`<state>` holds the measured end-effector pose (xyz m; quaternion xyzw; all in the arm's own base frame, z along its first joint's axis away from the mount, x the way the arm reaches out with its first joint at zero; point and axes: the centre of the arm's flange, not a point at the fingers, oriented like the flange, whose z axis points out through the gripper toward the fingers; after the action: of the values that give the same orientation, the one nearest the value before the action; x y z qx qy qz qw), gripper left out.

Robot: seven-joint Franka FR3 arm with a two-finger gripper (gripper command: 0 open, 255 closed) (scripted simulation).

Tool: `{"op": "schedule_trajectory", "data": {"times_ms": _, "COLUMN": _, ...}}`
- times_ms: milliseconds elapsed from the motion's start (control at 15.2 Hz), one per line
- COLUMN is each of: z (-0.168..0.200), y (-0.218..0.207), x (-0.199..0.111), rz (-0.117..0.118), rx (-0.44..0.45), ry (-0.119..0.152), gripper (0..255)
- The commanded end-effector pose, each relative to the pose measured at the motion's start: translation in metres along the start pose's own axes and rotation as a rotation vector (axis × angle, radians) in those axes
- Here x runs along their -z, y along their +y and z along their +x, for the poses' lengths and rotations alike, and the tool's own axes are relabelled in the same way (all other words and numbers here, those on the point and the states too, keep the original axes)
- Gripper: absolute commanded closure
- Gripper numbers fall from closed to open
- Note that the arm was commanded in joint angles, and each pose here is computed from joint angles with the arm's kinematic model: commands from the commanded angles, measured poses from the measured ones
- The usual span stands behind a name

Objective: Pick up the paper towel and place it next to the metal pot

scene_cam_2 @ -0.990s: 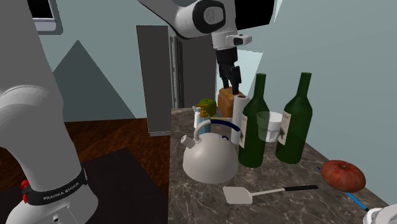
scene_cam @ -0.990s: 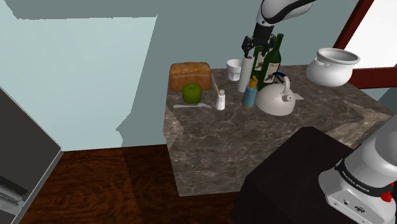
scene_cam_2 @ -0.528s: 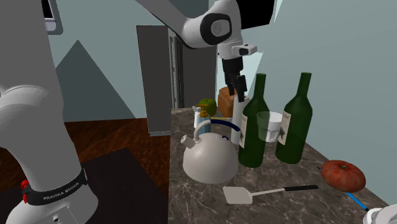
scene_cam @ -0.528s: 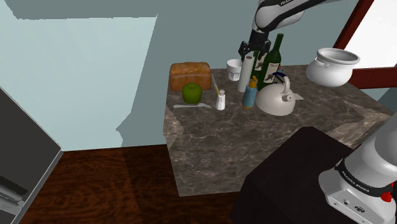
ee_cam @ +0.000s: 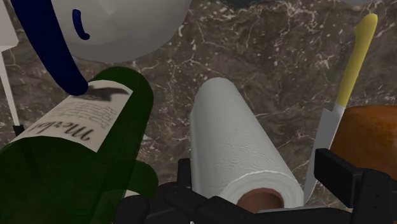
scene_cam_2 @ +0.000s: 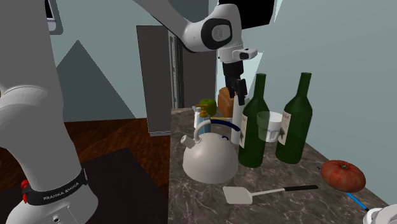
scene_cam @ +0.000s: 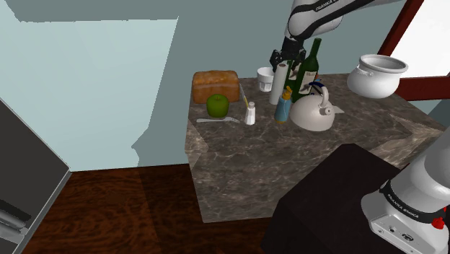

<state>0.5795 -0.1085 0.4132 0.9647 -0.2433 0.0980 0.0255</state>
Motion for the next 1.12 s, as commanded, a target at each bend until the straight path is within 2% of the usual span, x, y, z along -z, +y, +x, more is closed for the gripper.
{"op": "schedule_trajectory", "data": {"times_ms": 0, "z": 0.000, "y": 0.000, "x": 0.000, "rz": 0.000, "rx": 0.000, "ry": 0.000, "gripper": 0}}
{"op": "schedule_trajectory", "data": {"times_ms": 66, "z": 0.000, "y": 0.000, "x": 0.000, "rz": 0.000, "rx": 0.000, "ry": 0.000, "gripper": 255}}
{"op": "schedule_trajectory", "data": {"times_ms": 660, "z": 0.000, "y": 0.000, "x": 0.000, "rz": 0.000, "rx": 0.000, "ry": 0.000, "gripper": 255}}
{"op": "schedule_trajectory", "data": {"times_ms": 1056, "z": 0.006, "y": 0.000, "x": 0.031, "rz": 0.000, "rx": 0.000, "ry": 0.000, "gripper": 255}}
